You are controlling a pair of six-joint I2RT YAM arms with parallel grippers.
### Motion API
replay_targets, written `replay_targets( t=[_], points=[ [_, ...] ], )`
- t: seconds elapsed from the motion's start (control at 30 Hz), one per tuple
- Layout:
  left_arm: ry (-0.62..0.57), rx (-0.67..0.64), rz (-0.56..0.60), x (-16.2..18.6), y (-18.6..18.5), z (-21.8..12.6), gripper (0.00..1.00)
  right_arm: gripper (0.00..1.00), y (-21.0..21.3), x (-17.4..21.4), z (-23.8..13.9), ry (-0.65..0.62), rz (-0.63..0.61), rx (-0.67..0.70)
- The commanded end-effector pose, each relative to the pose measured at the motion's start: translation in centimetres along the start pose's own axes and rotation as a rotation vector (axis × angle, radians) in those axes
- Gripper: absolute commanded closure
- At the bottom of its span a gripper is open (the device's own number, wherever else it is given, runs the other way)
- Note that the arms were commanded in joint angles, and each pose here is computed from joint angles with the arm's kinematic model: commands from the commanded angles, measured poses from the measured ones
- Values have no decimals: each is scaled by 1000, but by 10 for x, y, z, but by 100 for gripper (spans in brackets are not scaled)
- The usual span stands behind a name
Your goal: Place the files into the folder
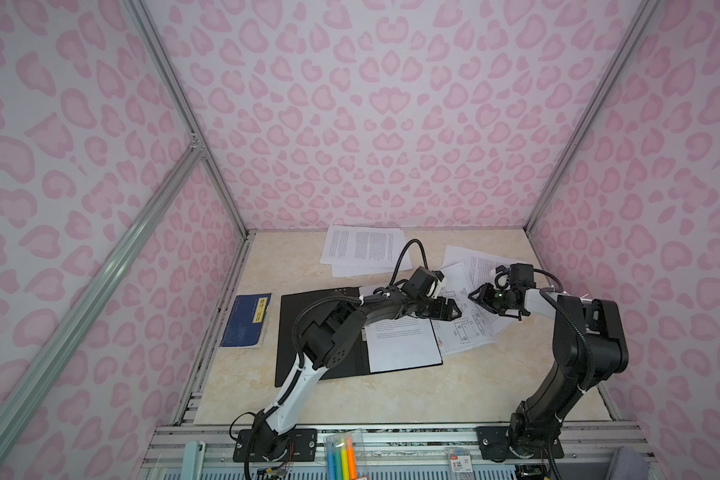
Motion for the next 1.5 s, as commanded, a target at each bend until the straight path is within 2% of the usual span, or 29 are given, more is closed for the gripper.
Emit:
replay_targets(
  t=[0.0,0.23,0.43,0.57,0.7,0.87,1.07,1.2,1.47],
  points=[
    [104,-102,-75,30,27,2,14,62,12,10,-6,32,53,-84],
    [124,-83,-42,35,24,4,14,60,19,20,-27,-23,141,-177],
    [148,-61,11,40,19,4,14,45,4,37,-46,-83,222,-175],
    [168,-50,32,42,18,7,14,43,6,51,-48,-75,269,-218],
    [176,-52,43,45,19,7,14,41,1,70,-53,-72,284,-201],
    [190,-49,59,51,19,8,14,34,-12,89,-69,-112,280,-91],
    [202,-47,60,56,19,7,14,31,-8,103,-75,-84,277,-105],
    [198,-48,64,55,18,6,14,28,3,116,-73,-77,325,-224],
    [193,-54,55,54,19,7,14,27,10,124,-79,-84,333,-234]
  ],
)
Point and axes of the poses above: each gripper's point midway between its finger pads, its own z axis out along the fingers, its own y axis along the line the jaws close on, x = y × z, the point moved 1 cm from there along -z, back along the fingers
